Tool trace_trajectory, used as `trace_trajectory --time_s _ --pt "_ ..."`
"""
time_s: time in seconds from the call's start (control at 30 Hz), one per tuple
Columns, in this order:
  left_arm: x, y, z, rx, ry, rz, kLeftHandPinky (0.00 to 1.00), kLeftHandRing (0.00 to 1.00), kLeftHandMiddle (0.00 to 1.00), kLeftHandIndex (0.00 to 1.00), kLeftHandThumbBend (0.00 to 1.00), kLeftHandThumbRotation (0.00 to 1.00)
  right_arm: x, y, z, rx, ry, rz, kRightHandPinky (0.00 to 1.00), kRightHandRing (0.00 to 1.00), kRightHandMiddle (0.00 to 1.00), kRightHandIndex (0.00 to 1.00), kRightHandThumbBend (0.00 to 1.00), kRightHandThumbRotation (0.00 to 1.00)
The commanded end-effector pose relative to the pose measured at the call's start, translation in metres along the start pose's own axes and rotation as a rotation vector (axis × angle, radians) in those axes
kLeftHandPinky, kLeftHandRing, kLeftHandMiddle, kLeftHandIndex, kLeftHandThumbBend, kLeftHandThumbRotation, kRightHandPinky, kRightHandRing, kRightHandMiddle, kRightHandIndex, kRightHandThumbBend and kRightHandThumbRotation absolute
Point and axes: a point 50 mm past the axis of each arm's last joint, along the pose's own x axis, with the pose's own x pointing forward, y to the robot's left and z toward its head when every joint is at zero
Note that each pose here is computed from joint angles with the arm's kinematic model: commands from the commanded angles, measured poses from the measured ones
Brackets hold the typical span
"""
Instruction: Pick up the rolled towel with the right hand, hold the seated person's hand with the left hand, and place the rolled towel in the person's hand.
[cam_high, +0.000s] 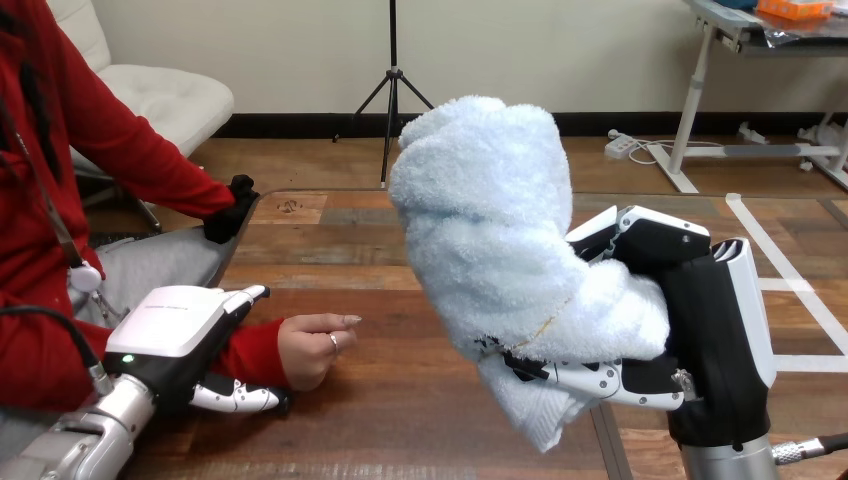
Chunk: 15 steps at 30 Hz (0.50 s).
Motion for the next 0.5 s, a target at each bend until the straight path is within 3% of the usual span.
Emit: trace_trajectory --time_s 0.0,0.47 --pt "0.0110 0.0073 0.0052 0.000 -0.005 -0.012 0.85 0.86 0.87 0.90 1.00 0.61 0.0158 -0.0029 0.0137 0.010 -0.112 -0.036 0.02 0.05 0.09 0.07 0.51 0.00" --pt "0.0150 0.0086 0.0067 0.008 -0.001 -0.055 0.77 0.80 0.82 0.84 1.00 0.54 0.0162 -0.0057 0.0165 -0.005 -0.118 -0.051 0.02 0.05 0.09 0.07 0.51 0.00"
